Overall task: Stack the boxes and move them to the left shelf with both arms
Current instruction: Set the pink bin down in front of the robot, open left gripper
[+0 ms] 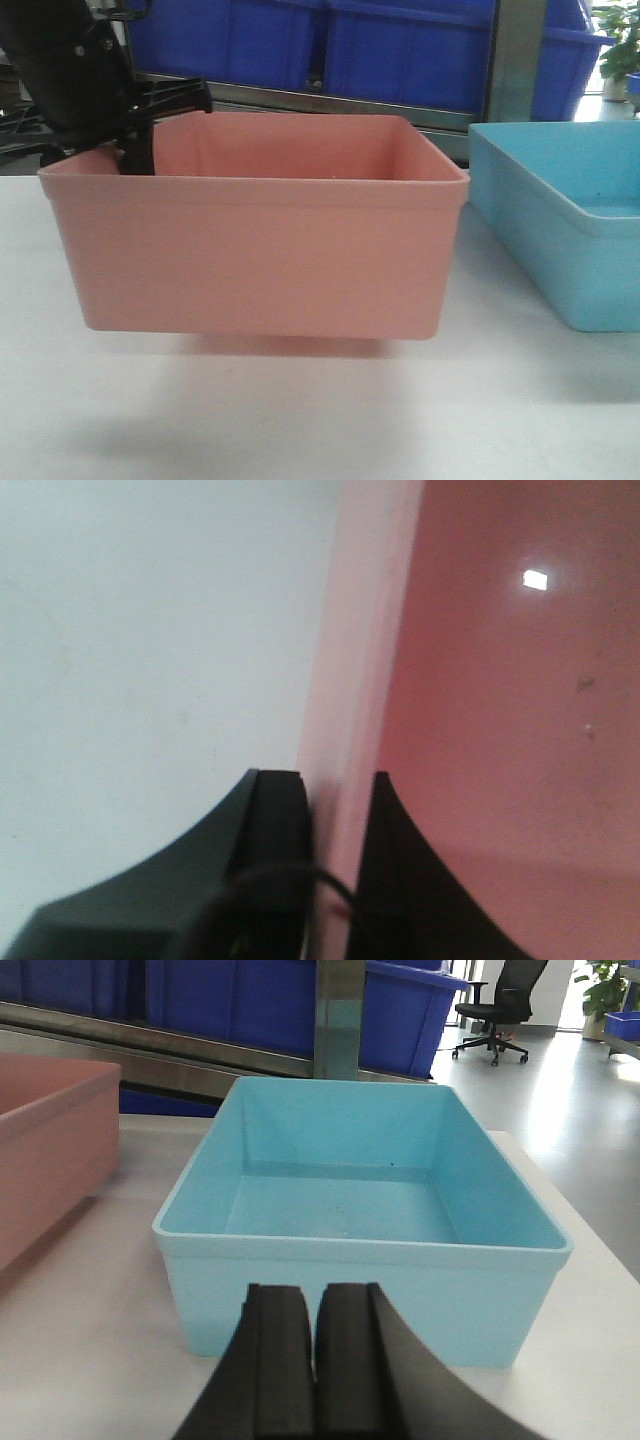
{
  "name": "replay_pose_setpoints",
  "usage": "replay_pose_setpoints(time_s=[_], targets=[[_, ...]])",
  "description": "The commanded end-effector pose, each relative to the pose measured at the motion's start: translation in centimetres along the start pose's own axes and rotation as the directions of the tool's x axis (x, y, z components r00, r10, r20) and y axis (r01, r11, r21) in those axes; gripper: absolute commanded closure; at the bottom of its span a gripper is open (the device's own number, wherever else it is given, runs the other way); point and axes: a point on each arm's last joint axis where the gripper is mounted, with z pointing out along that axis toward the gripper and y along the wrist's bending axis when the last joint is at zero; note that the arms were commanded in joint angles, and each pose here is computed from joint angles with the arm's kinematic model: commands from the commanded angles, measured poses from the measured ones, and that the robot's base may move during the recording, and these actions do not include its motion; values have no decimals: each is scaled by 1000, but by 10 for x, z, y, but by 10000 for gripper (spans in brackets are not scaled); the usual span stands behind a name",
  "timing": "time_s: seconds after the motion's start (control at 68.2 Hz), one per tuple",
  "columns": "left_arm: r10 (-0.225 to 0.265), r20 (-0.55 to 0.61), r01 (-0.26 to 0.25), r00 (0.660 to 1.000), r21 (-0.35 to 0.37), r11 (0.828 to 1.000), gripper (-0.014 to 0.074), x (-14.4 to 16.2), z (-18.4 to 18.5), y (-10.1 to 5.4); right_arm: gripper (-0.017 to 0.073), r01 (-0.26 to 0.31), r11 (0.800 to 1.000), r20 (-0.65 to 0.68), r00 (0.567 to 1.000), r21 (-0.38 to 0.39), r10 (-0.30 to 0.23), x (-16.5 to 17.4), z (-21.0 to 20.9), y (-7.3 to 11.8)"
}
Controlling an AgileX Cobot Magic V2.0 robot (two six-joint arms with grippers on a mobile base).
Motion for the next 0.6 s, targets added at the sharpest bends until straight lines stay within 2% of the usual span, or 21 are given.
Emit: replay_pose_setpoints(time_s=[0.0,0.161,0.396,0.587], targets=[[-42,117,30,992,99,995,596,-12,-20,-15,524,13,1000,124,992,4,-13,-15,-3,0],[-79,105,69,991,101,993,596,-11,-6,-18,524,13,1000,124,992,4,-13,-15,-3,0],[-73,49,70,996,58,996,596,-6,17,-15,524,13,1000,124,992,4,-13,-15,-3,0],[-72,16,71,997,34,997,596,-3,23,-13,524,13,1000,124,992,4,-13,-15,-3,0]])
